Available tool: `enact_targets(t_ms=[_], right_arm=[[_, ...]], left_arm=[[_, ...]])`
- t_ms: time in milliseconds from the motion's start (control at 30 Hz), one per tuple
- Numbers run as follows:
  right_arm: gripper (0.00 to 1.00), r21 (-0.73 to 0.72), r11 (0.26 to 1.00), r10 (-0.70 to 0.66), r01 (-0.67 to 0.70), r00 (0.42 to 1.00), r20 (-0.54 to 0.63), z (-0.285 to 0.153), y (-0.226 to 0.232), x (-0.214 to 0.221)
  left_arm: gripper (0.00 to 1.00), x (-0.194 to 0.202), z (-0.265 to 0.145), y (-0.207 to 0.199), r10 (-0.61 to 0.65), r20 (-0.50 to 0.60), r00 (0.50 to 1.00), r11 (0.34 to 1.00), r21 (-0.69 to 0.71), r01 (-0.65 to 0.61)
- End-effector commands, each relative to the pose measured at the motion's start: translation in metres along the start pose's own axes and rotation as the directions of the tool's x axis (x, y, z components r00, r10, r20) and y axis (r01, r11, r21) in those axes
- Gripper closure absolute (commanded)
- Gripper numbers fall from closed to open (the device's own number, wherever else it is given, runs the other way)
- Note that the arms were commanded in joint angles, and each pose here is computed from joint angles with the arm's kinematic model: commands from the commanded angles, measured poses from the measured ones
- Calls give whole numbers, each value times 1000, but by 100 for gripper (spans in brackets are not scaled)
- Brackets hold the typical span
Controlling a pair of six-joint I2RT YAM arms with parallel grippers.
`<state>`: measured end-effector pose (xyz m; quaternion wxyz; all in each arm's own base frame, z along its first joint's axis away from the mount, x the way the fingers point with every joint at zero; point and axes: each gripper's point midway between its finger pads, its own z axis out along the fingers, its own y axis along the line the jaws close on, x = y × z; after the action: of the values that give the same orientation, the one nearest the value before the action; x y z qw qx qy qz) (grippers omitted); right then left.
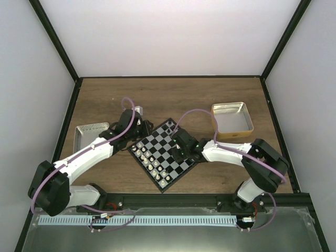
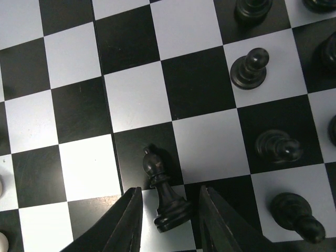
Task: Set up the chess pieces on the board
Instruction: Pick up the chess piece from the chessboard.
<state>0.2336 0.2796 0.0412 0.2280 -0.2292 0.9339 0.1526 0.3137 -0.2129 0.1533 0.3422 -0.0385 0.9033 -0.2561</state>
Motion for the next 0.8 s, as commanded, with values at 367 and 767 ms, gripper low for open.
enact_targets(t_ms=[367, 767], right_arm=[[83, 83, 996, -21, 20, 1000, 16, 7, -11, 3], [88, -187, 981, 19, 57, 924, 382, -65, 28, -46]], left_arm=[[51, 4, -3, -11, -38, -11, 999, 996, 86, 39], [44, 52, -17, -77, -90, -296, 951, 840, 491, 233]])
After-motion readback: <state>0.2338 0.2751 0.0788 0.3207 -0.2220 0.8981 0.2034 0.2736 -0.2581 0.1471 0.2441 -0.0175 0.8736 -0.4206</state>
